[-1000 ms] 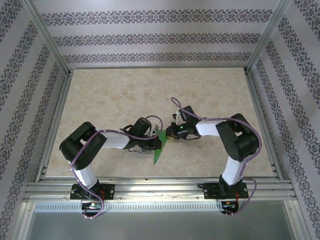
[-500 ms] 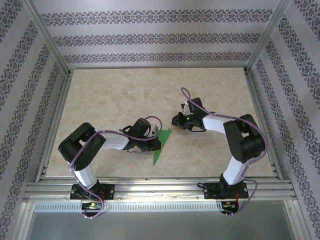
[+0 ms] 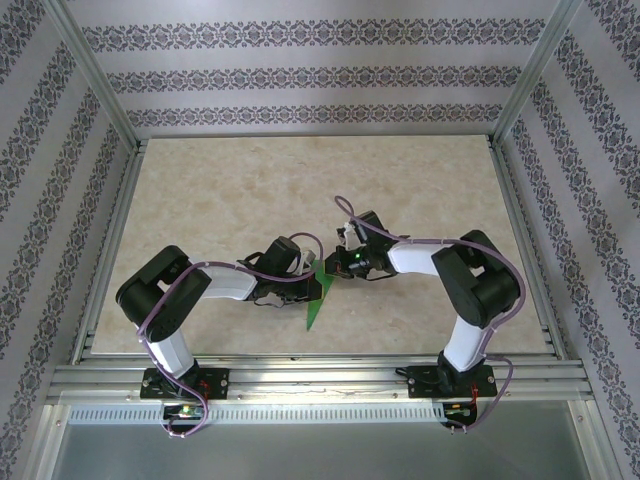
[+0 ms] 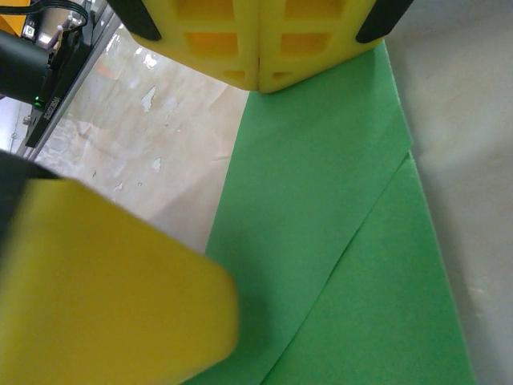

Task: Fold a paper plane with a square sheet of paper (pick it up from the middle)
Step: Fold the wing for the fifth time at the center of the table.

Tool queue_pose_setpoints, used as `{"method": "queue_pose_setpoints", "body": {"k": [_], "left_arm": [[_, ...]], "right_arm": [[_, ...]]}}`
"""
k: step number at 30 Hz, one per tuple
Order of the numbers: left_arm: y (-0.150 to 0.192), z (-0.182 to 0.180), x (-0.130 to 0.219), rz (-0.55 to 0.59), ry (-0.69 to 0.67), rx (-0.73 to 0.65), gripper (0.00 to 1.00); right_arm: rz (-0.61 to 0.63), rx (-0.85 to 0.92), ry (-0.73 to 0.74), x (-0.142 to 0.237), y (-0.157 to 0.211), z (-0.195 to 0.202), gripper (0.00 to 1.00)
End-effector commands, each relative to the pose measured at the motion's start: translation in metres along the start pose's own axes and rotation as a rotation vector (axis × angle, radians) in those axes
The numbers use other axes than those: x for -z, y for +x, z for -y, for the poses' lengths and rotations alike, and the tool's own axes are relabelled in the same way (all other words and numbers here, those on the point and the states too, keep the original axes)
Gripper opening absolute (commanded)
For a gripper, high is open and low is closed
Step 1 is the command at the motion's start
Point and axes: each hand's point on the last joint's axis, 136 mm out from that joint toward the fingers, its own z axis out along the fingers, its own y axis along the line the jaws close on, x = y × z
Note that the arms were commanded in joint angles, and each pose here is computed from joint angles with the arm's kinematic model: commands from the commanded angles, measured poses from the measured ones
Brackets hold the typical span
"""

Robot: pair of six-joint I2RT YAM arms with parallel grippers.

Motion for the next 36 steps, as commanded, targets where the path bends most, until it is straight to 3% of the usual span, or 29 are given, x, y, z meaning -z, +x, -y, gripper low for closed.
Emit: {"method": "queue_pose_setpoints", "body": {"k": [1,7,15,30,36], "left_arm": [[0.020,-0.023,-0.003,-0.056,-0.055,0.068,0.00],[0.018,-0.009,0.005,-0.046,-0.006,0.062,0.00],[0.024,0.023,0.015,-0.088,0.092,0.017,0.03],[0.081,-0.014,0.014,-0.210,-0.012,0.050,0.03],[0.084,-0.018,0.029,-0.202,-0.076,0.016,0.03]], "right_arm": [[-0.021,-0.045,0.053,-0.007,0.008,0.020,0.06],[-0.008,-0.110,0.116,-0.008,0.011,0.049,0.03],[-0.008,-0.111,0.125,-0.008,0.011,0.052,0.03],[-0.014,-0.122,0.141,-0.010,0.013,0.057,0.03],[-0.010,-0.117,0.130,-0.010,0.011,0.054,0.03]]}}
